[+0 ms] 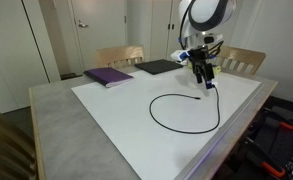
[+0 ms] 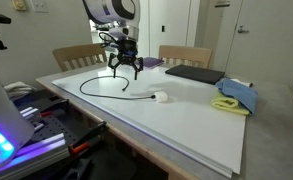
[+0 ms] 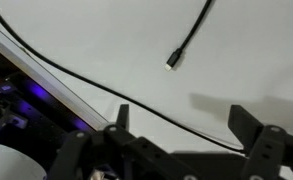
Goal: Fold the charging cable
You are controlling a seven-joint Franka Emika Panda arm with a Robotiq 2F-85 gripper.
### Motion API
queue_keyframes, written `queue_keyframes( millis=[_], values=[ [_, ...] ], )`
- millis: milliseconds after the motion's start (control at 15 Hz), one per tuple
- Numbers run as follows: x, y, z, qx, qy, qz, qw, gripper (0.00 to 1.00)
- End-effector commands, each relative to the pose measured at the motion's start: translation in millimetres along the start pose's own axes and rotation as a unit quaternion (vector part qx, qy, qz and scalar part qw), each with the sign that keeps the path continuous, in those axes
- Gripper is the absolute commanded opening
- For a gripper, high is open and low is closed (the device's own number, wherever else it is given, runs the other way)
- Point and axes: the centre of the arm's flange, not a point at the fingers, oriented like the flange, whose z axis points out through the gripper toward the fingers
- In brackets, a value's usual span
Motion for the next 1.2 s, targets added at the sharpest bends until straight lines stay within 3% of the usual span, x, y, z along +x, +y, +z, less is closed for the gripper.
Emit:
queue_keyframes(
  millis=[0,200,467,733,1000,1133],
  values=[
    [-1,-1,1,0.046,-0.004,-0.088,0.995,1.0],
    [-2,2,2,0.064,0.029,-0.166,0.9836,1.0],
    [-3,-10,-1,0.089,0.034,-0.267,0.9589,1.0],
    [10,-26,2,0.11,0.028,-0.366,0.9236,1.0],
    [34,-48,8,0.116,0.012,-0.457,0.8815,1.0],
    [50,-61,13,0.107,0.006,-0.48,0.8708,1.0]
  ],
)
